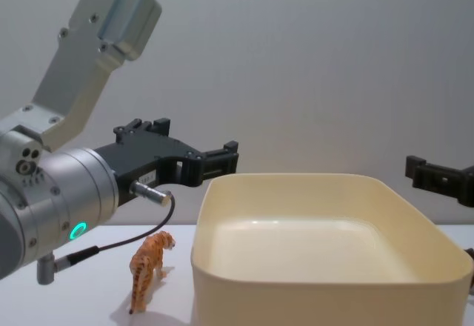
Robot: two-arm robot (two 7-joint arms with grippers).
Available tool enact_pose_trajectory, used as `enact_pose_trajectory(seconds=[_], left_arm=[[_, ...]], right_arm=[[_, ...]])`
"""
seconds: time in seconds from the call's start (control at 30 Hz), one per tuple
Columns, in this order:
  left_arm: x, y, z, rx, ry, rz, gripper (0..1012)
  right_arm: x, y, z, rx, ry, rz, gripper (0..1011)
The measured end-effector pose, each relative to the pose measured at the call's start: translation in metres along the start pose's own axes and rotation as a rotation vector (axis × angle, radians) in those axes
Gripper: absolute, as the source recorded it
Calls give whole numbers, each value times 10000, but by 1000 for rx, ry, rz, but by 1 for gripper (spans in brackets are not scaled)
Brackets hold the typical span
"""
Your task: Pick up the toy alternately with two hands and place it into the central storage box.
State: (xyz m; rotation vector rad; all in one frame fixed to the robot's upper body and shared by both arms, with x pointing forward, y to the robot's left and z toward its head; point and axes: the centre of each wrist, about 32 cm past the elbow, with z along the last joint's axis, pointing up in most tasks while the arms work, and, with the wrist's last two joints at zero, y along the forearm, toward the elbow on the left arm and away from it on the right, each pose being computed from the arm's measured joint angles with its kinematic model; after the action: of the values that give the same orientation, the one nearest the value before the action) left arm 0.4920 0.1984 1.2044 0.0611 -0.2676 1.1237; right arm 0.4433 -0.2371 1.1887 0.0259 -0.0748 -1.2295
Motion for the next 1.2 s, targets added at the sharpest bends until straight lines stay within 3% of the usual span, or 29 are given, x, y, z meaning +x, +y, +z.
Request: enact_pose_trajectory(seconds=[1.2], left_arm=[[0, 0, 0, 0, 0, 0, 1001]], right_arm=[[0, 0, 0, 0, 0, 0, 1001]])
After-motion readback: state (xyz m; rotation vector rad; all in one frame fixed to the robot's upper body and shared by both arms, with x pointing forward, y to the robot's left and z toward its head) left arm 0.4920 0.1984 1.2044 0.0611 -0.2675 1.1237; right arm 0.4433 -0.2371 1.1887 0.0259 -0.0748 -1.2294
